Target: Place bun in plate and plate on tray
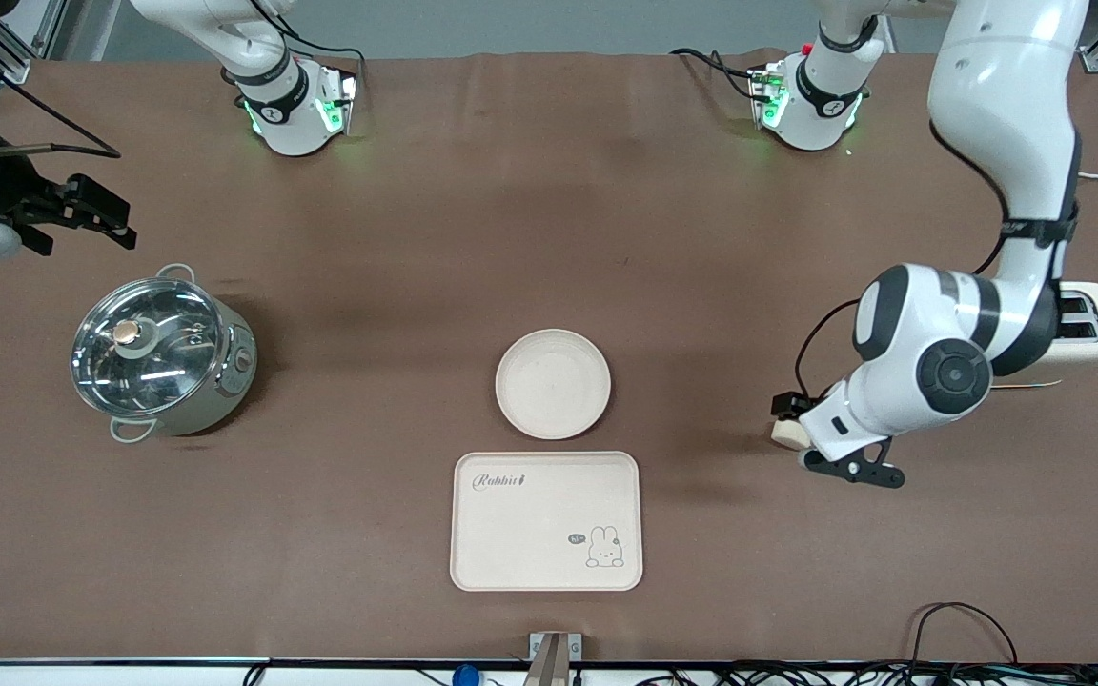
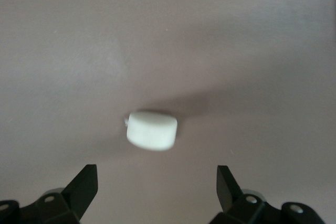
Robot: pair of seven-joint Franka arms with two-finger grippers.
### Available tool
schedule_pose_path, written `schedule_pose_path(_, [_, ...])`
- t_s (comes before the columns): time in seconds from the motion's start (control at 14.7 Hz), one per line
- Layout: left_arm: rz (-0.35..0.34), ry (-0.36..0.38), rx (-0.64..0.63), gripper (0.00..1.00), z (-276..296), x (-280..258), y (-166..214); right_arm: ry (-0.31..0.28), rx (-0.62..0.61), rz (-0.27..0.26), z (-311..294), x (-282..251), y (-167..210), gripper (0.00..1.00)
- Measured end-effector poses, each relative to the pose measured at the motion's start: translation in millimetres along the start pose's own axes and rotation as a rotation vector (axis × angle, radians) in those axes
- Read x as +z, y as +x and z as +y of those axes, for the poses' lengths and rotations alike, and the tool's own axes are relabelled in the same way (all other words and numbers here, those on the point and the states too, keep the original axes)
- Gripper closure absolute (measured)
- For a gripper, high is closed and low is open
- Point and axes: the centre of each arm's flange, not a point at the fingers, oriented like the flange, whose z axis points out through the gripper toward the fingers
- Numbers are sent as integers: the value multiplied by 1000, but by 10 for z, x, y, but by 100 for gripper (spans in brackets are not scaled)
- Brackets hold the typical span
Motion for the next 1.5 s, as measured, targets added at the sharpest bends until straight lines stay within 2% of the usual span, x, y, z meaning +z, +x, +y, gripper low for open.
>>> schedule_pose_path(0.27, [62,-3,0,0,-32,502,-108,1,-7,4,-46,180,162,0])
schedule_pose_path(0.54, [55,-5,1,0,-25,678,-168,12,-21,-3,-152,302,245,0])
schedule_pose_path(0.75, [88,-6,-2,3,-50,810,-222,14,-19,-11,-240,350,266,0])
schedule_pose_path(0.82, [99,-6,0,10,-71,864,-253,15,-20,-12,-279,355,266,0])
schedule_pose_path(1.09, [113,-4,18,51,-150,909,-285,23,-24,-17,-389,408,291,0])
schedule_pose_path(1.29, [120,-5,21,73,-133,878,-274,67,-16,-22,-435,492,348,0])
schedule_pose_path(1.36, [127,-10,28,78,-81,847,-256,85,-13,-27,-451,539,375,0])
schedule_pose_path(1.5, [135,-32,38,81,172,701,-185,103,-11,-23,-488,638,450,0])
